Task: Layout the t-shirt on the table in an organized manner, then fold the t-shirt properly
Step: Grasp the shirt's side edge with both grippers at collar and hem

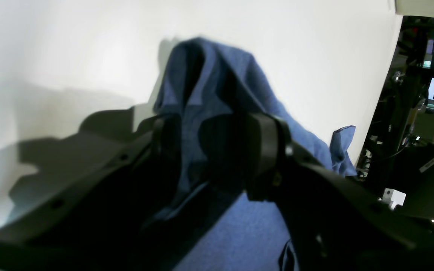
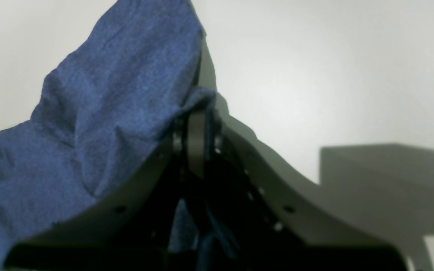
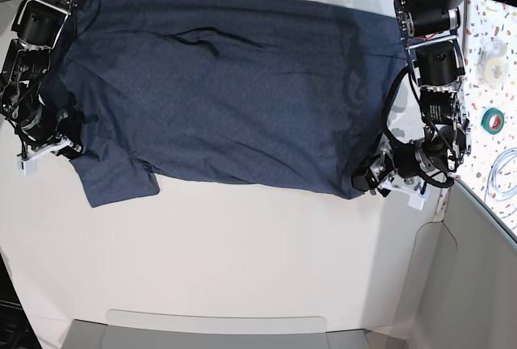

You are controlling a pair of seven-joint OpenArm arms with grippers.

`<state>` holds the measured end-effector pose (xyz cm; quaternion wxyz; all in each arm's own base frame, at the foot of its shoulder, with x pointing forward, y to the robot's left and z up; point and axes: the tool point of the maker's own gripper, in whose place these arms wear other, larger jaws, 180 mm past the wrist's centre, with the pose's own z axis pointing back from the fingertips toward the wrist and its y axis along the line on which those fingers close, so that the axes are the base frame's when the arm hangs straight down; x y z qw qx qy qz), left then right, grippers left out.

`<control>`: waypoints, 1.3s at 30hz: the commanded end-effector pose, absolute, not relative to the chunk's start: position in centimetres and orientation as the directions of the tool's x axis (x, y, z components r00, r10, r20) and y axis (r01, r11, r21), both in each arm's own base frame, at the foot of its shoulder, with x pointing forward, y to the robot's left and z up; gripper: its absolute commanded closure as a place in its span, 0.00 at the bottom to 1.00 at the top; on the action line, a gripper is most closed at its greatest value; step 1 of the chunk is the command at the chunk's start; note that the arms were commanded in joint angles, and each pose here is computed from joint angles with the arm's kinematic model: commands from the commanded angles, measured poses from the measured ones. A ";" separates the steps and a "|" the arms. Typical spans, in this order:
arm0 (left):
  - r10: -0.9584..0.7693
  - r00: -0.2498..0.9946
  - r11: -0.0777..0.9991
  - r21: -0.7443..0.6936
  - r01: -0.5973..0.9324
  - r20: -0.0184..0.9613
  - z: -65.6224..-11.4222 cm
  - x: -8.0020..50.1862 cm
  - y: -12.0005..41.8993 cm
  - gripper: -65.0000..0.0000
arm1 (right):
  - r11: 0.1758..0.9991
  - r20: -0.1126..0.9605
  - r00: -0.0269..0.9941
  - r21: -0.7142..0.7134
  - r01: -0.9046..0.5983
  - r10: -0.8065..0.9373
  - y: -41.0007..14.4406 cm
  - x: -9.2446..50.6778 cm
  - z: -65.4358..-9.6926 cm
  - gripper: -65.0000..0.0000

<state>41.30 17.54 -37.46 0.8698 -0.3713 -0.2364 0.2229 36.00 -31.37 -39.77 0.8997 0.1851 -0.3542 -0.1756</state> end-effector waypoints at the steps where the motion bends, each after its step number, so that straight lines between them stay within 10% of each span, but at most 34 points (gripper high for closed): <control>1: 0.570 0.768 0.624 -0.762 -0.174 0.292 -35.5 42.7 18.1 0.58 | 0.892 0.499 0.768 0.403 0.206 -0.403 -31.3 34.2 -41.7 0.99; 39: 0.688 0.722 0.359 -0.899 -0.250 0.074 -35.2 41.3 18.4 0.55 | 0.891 0.483 0.777 0.401 0.212 -0.403 -31.2 33.4 -42.3 0.99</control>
